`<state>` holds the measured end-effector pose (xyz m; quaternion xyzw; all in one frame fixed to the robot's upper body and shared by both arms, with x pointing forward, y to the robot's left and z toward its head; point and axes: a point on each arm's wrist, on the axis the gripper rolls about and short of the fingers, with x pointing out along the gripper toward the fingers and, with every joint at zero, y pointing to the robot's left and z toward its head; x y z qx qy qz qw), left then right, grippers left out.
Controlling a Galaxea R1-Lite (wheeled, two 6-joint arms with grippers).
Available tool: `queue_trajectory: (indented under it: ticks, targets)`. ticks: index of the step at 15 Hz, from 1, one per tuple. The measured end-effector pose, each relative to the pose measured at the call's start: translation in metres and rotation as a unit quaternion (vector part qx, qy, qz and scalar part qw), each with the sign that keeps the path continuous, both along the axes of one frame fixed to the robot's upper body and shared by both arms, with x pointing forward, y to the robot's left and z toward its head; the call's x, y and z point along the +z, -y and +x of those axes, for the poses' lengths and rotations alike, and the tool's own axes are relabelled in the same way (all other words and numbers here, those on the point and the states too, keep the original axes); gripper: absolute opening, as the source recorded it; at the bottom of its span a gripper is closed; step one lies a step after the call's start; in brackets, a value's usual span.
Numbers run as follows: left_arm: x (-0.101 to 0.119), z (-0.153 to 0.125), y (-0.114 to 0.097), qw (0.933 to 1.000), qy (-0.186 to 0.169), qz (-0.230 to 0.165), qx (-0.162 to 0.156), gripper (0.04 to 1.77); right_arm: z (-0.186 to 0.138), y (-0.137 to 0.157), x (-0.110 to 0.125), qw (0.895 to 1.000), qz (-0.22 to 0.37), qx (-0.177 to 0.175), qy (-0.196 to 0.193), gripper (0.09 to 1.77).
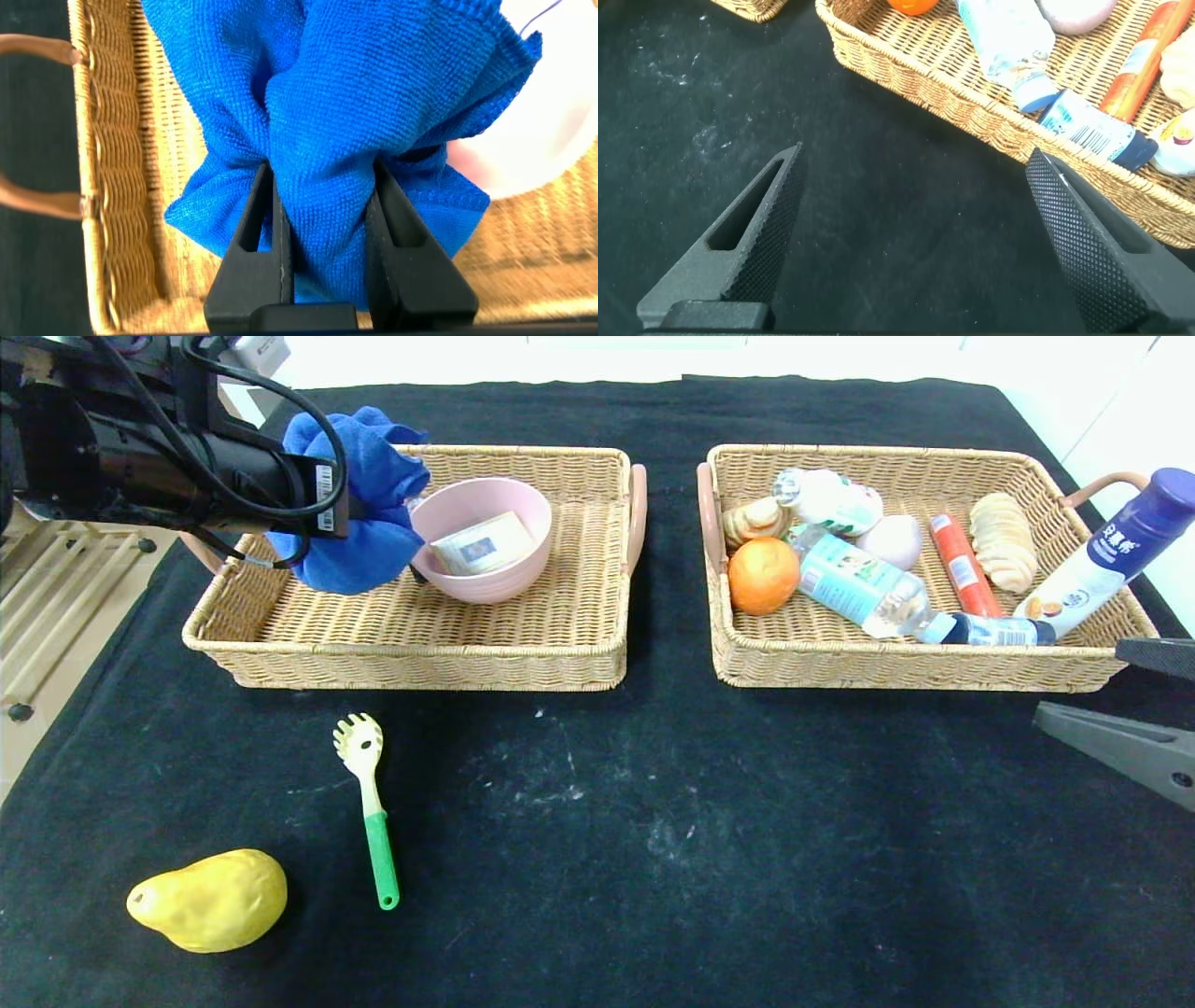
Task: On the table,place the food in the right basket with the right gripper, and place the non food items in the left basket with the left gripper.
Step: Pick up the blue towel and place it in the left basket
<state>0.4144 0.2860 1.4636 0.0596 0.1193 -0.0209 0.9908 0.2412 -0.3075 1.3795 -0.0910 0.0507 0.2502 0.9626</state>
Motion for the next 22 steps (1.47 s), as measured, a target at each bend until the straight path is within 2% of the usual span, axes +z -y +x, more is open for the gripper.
queue_trajectory:
  ticks: [4,9,12,15,18,22]
  targets:
    - [-0.004,0.017,-0.013,0.9996,0.025,-0.008,0.009,0.48,0.001,0.0,0.0,1.0,0.0,-0.001,-0.001,1.71]
    - [-0.011,0.025,-0.018,0.9996,0.023,-0.007,0.016,0.48,0.002,0.0,-0.001,1.0,0.0,-0.002,-0.003,1.71]
    - [-0.012,0.025,-0.018,0.9997,0.021,-0.007,0.011,0.87,0.003,0.0,-0.001,1.0,-0.001,-0.003,-0.005,1.71]
    - [-0.011,0.025,-0.018,0.9997,0.022,-0.009,0.009,1.14,0.003,0.001,-0.002,1.0,-0.001,-0.004,-0.005,1.71]
    - [-0.012,0.025,-0.018,0.9997,0.022,-0.009,0.009,1.33,0.003,0.001,-0.002,1.0,-0.001,-0.004,-0.005,1.71]
    - [-0.011,0.024,-0.018,0.9997,0.022,-0.009,0.009,1.48,0.003,0.001,-0.002,1.0,-0.001,-0.004,-0.005,1.71]
